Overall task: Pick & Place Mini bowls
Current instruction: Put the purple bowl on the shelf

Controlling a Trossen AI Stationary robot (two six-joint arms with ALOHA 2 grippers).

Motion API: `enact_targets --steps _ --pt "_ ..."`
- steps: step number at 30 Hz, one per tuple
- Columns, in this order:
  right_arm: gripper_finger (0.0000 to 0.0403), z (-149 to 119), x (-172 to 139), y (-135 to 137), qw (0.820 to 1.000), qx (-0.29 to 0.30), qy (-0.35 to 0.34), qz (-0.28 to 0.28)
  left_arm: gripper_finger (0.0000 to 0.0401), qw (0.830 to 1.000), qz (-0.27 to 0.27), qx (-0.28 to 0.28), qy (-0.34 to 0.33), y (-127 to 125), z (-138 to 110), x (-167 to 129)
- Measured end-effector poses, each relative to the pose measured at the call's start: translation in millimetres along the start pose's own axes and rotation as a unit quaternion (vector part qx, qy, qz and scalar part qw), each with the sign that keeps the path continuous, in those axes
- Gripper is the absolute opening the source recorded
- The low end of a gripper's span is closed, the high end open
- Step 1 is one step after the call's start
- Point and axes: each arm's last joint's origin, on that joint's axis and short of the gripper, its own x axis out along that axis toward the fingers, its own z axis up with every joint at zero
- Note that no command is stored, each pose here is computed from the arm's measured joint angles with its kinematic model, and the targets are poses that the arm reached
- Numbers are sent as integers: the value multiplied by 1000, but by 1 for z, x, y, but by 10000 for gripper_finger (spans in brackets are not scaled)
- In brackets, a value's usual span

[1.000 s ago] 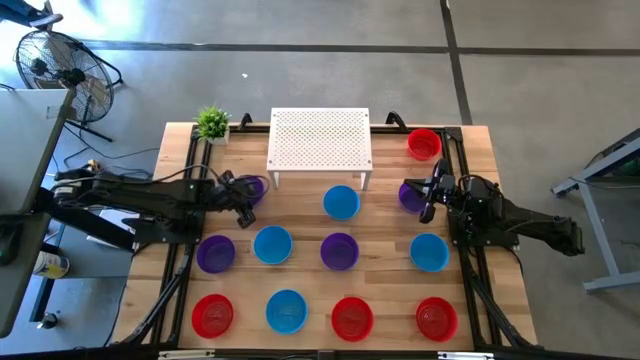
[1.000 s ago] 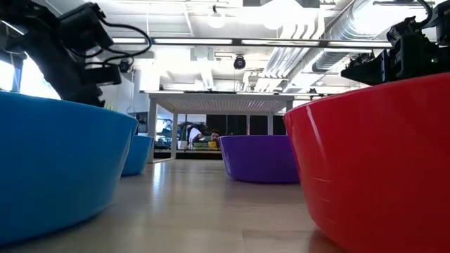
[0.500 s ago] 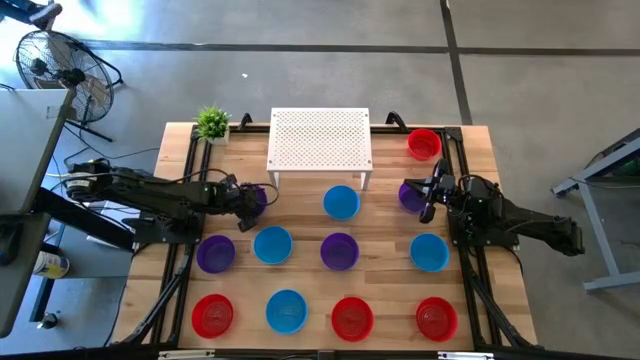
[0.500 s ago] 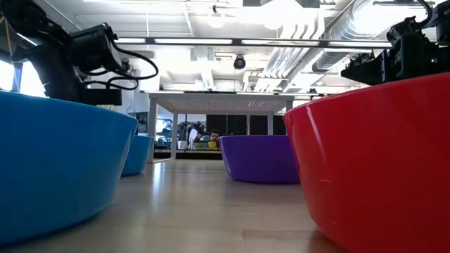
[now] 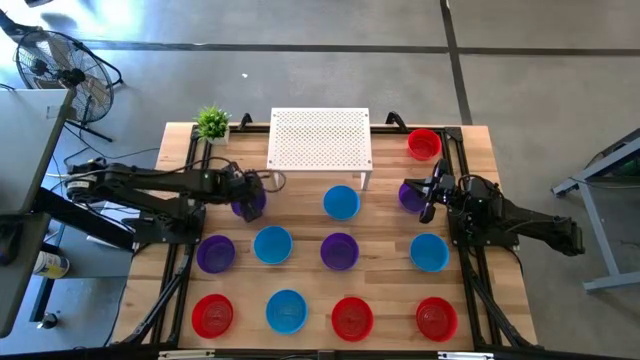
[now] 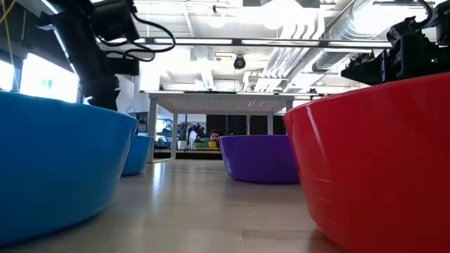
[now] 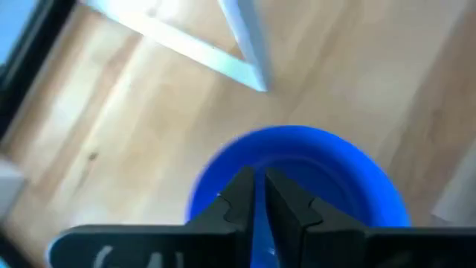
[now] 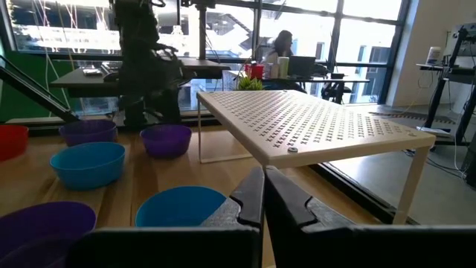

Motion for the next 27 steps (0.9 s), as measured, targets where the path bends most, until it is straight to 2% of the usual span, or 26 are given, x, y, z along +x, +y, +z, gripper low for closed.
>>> enact_targets --steps 6,11,15,27 --pt "0 0 0 0 1000 0 0 0 97 998 -19 -38 46 33 3 10" --pt "0 0 0 0 1000 0 0 0 138 997 -49 -45 49 54 5 17" --pt "0 0 0 0 1000 0 0 0 144 994 -89 -38 54 61 6 24" --pt "0 0 0 0 1000 0 0 0 130 987 -110 28 116 56 3 49"
